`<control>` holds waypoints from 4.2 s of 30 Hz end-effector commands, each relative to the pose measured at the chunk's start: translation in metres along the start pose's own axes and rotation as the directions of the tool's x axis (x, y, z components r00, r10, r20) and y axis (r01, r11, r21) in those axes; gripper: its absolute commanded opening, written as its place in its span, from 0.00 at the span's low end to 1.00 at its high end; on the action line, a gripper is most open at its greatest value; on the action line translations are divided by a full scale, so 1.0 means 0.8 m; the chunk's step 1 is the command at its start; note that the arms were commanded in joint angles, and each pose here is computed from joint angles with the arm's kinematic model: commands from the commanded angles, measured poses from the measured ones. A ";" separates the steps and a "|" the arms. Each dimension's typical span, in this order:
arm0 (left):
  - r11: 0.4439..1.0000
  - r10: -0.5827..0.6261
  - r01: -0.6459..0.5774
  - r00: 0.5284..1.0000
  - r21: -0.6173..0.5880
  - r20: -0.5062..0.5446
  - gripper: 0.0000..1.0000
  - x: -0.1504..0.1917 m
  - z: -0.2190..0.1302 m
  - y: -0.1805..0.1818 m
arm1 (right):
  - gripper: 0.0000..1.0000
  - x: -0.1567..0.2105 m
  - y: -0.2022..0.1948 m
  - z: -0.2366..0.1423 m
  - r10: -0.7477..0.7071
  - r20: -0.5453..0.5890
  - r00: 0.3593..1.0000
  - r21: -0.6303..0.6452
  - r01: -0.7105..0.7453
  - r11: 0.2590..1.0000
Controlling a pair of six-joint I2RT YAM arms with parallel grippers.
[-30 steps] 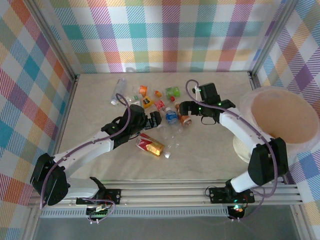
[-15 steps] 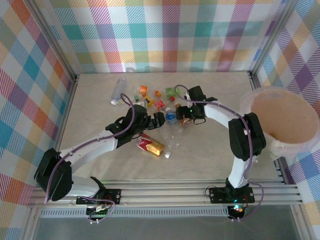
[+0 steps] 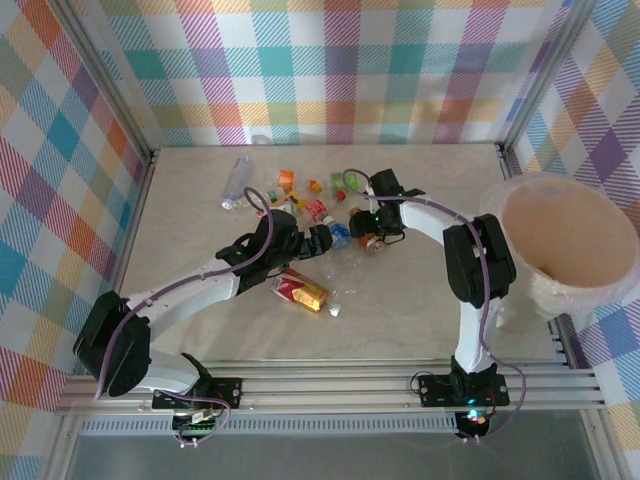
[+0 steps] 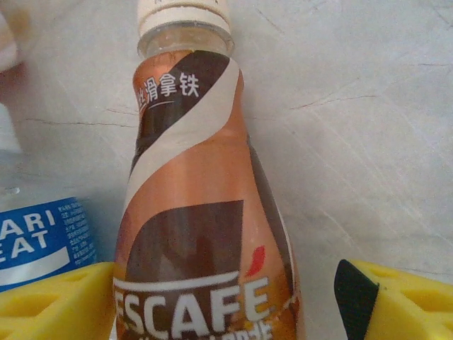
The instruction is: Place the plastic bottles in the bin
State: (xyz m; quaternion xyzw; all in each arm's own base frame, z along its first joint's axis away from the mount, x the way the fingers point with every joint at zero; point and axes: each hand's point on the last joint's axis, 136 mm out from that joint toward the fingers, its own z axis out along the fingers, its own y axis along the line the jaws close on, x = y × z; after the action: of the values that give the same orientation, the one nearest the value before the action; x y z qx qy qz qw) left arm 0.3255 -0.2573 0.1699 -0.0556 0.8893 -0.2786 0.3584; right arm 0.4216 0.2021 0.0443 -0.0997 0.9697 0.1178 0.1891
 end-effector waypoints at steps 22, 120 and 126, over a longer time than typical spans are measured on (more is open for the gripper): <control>0.985 0.013 -0.004 0.999 0.170 -0.048 1.00 0.006 0.012 -0.046 | 0.59 -0.005 -0.016 0.004 0.000 0.000 1.000 0.082 0.000 0.997; 0.718 0.356 -0.219 0.931 0.661 -0.078 1.00 0.025 -0.008 -0.264 | 0.63 0.200 -0.400 -0.506 0.365 0.691 0.624 0.574 -0.780 0.247; 0.730 0.333 -0.210 0.940 0.651 -0.070 1.00 0.023 -0.006 -0.259 | 0.71 0.200 -0.399 -0.511 0.355 0.698 0.622 0.574 -0.783 0.241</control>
State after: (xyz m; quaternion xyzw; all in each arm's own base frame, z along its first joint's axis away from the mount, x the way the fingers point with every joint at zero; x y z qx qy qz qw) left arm 0.2936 -0.4366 0.2530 0.2193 0.7844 -0.5034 0.2884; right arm 0.2206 -0.2317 0.2815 0.3925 0.8026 -0.2795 0.3517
